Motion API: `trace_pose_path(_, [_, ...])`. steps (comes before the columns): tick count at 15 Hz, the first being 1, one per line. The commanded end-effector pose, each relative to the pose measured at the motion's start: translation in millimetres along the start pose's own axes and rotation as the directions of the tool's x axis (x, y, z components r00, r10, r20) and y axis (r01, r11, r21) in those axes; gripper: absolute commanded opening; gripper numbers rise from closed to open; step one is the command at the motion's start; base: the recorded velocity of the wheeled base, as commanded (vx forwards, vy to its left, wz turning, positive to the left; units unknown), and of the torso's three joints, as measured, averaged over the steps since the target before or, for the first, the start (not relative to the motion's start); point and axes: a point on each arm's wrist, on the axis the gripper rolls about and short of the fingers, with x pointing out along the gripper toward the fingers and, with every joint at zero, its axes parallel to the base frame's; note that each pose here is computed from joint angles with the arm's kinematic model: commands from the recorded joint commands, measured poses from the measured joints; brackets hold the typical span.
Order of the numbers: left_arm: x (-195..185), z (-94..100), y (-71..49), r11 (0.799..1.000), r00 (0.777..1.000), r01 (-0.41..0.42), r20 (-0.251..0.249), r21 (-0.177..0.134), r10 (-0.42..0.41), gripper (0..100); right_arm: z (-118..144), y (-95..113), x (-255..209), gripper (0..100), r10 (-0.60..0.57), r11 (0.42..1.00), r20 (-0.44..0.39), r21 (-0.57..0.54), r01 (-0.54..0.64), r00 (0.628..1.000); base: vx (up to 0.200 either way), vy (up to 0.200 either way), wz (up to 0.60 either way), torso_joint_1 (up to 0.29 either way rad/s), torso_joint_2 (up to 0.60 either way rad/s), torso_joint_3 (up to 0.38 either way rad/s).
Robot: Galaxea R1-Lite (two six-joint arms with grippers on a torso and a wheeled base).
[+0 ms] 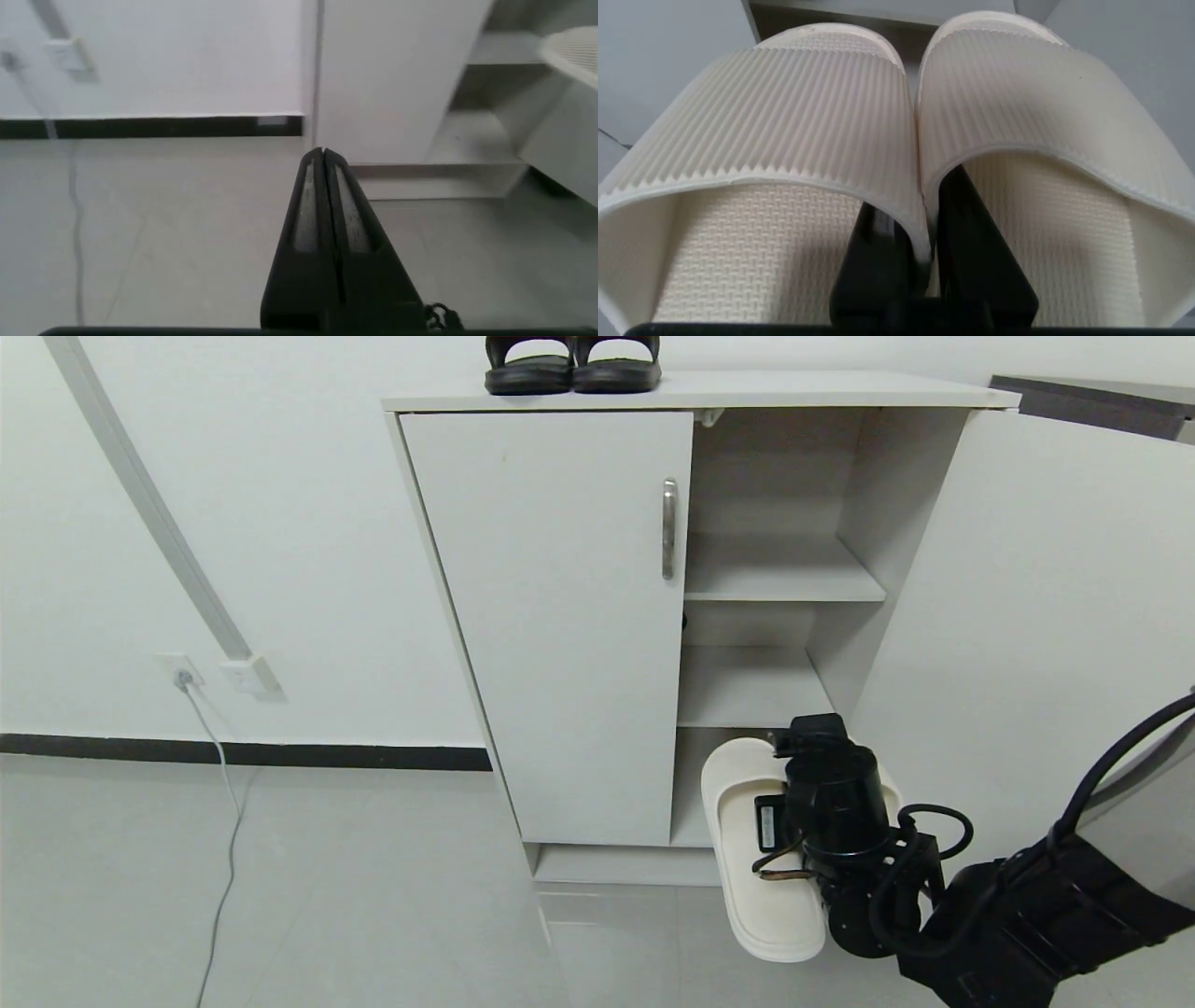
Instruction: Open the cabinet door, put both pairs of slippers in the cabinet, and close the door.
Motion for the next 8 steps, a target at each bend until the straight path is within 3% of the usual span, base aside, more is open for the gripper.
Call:
trace_pose_path(1, [-1.4,-0.4,0.1,1.0,1.0,0.006,0.018,0.0,-0.006,0,-2.3,1.2,1.3,0,0.0,1.0,-0.004,-0.004,0.0,1.0,0.0,0.0,0.0,0.0,0.0,0.0])
trace_pose_path(2, [-5.1,-1.7,-0.7,1.0,0.998,-0.019,0.068,0.004,0.018,0,-1.9,1.3,1.4,0,0.001,1.0,-0.003,-0.002,-0.001,1.0,0.0,0.0,0.0,0.0,0.0,0.0])
trace_pose_path(4, [-5.1,-1.7,0.5,0.997,0.995,-0.071,0.067,-0.013,0.072,0,0.0,2.7,3.2,0,0.001,1.0,0.017,0.019,-0.001,1.0,0.0,0.0,0.0,0.0,0.0,0.0])
trace_pose_path(8, [-5.1,-1.6,0.5,0.997,0.995,-0.074,0.068,-0.021,0.075,0,6.0,8.8,7.3,0,0.015,0.999,0.055,0.049,-0.018,0.998,0.0,0.0,0.0,0.0,0.0,0.0])
